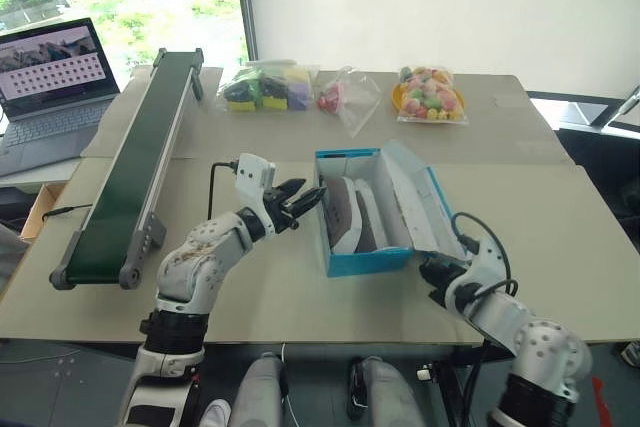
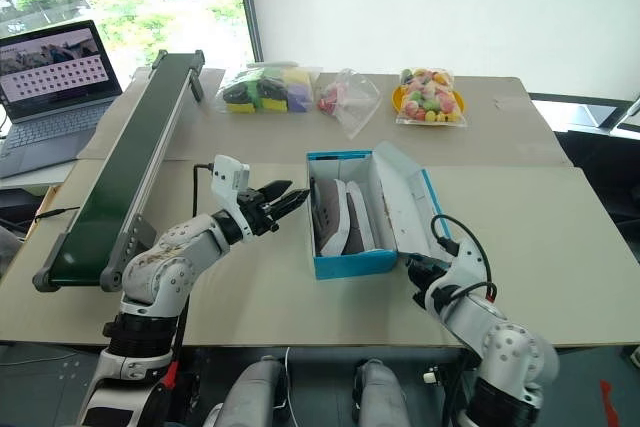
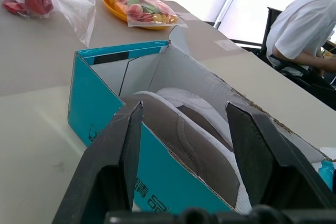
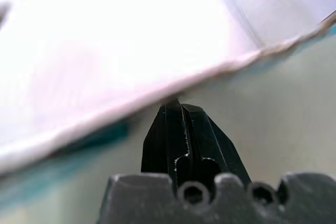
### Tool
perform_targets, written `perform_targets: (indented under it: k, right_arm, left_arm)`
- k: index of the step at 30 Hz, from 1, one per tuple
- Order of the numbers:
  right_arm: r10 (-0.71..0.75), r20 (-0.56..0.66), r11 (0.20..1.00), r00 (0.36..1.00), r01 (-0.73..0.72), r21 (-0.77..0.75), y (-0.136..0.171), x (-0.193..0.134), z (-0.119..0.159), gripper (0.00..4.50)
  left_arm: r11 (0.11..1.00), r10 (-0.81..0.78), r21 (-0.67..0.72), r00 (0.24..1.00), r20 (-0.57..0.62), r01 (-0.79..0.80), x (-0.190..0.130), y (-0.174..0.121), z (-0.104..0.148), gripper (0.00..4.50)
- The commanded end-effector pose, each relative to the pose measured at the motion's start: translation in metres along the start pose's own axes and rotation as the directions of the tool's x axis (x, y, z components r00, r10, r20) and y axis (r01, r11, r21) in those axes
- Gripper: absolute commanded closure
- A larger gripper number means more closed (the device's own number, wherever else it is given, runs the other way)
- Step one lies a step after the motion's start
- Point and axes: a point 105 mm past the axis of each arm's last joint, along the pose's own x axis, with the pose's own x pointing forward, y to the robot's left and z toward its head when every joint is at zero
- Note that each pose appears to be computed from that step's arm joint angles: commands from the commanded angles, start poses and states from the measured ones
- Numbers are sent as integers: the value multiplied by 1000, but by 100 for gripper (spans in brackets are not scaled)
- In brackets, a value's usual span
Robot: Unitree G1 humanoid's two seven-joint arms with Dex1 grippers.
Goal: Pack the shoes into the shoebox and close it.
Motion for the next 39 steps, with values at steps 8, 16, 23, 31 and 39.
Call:
perform_targets:
  k: [8, 16, 23, 31, 39]
  right_arm:
    - [-51, 289, 881, 956, -93, 463, 10, 26, 38, 448]
    - [330, 492, 617, 805, -579, 533, 79, 26, 73, 448]
    - [507, 598, 505, 620, -777, 377, 111, -7, 93, 448]
    - [782, 501, 434, 371, -901, -10, 167, -55, 85, 448]
    - [821, 333, 543, 464, -815, -204, 176, -39, 76, 448]
  left_arm:
    - [999, -21, 45, 999, 26, 20, -1, -4, 15, 183]
    - [998, -24, 52, 999, 22, 23, -1, -5, 17, 183]
    - [998, -15, 57, 1000, 21, 14, -2, -1, 21, 183]
    - [998, -10, 55, 1000, 23, 9, -1, -2, 21, 183]
    - [998, -4, 56, 1000, 26, 3, -3, -2, 22, 183]
